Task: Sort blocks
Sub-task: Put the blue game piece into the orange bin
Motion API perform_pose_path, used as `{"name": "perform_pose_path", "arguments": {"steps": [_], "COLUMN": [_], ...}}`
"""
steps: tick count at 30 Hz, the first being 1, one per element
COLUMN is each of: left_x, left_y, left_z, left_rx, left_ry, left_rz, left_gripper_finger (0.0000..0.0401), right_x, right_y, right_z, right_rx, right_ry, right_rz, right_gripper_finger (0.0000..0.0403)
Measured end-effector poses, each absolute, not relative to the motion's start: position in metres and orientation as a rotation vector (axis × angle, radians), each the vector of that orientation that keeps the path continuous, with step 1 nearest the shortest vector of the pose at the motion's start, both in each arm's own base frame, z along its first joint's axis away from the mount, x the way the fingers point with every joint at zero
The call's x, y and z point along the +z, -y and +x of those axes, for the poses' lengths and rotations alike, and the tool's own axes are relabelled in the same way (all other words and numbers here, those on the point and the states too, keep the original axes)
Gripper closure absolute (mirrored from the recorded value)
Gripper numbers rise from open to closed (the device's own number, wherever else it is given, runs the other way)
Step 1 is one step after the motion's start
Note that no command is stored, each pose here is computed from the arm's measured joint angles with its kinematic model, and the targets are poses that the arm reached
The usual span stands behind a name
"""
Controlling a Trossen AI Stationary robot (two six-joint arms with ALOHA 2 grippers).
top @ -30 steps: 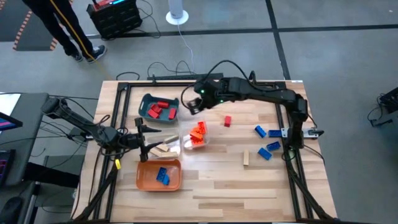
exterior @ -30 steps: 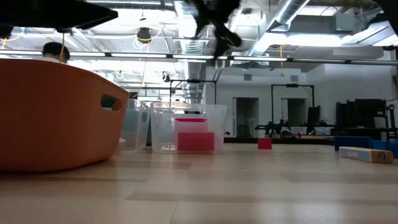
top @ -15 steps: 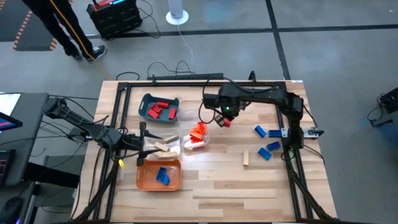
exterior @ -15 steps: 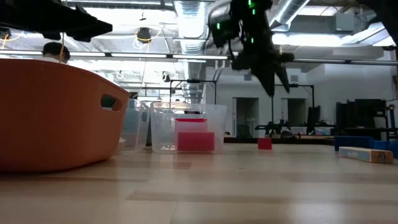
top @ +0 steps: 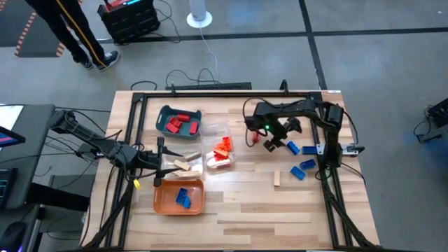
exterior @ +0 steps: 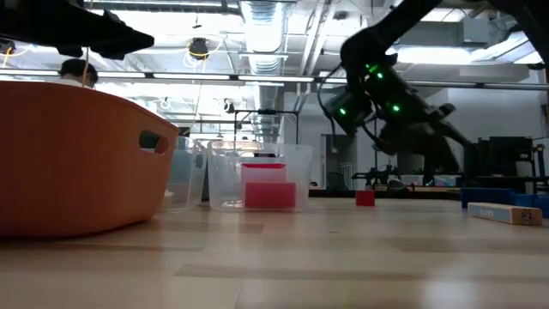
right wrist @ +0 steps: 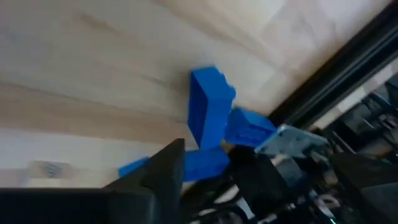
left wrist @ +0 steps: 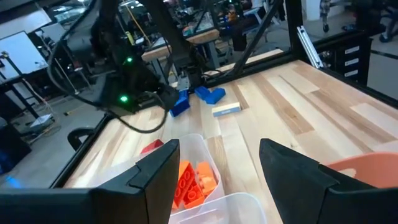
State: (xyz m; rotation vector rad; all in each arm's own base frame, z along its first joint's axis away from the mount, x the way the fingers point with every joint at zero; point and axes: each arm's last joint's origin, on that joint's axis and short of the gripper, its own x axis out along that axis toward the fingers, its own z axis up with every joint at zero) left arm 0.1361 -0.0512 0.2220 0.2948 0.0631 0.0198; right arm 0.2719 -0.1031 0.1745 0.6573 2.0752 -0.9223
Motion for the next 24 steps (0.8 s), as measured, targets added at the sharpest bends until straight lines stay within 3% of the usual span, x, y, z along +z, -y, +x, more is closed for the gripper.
{"name": "perform_pose_path", "arguments": {"steps": [6, 17, 24], "left_x": [0.221, 0.219, 0.219], "left_y": [0.051, 0.051, 0.051], "left_z": [0.136, 0.136, 0.136], "left_rx": [0.018, 0.017, 0.017], "left_ry": [-0.076, -0.094, -0.092], "left_rz": [0.308, 0.310, 0.310], "left_gripper_finger": [0.0184, 0.0184, 0.0184], "right_x": [0.162, 0.162, 0.144], "right_y": [0.096, 0.085, 0.078], "right_z": [0.257, 0.246, 0.226], "right_rx": [-0.891, -0.763, -0.798], "right_ry": [-2.149, -1.892, -1.872], "right_rz": [0.657, 0.690, 0.707], "right_gripper_finger": [0.0154, 0.0173, 0.0187]}}
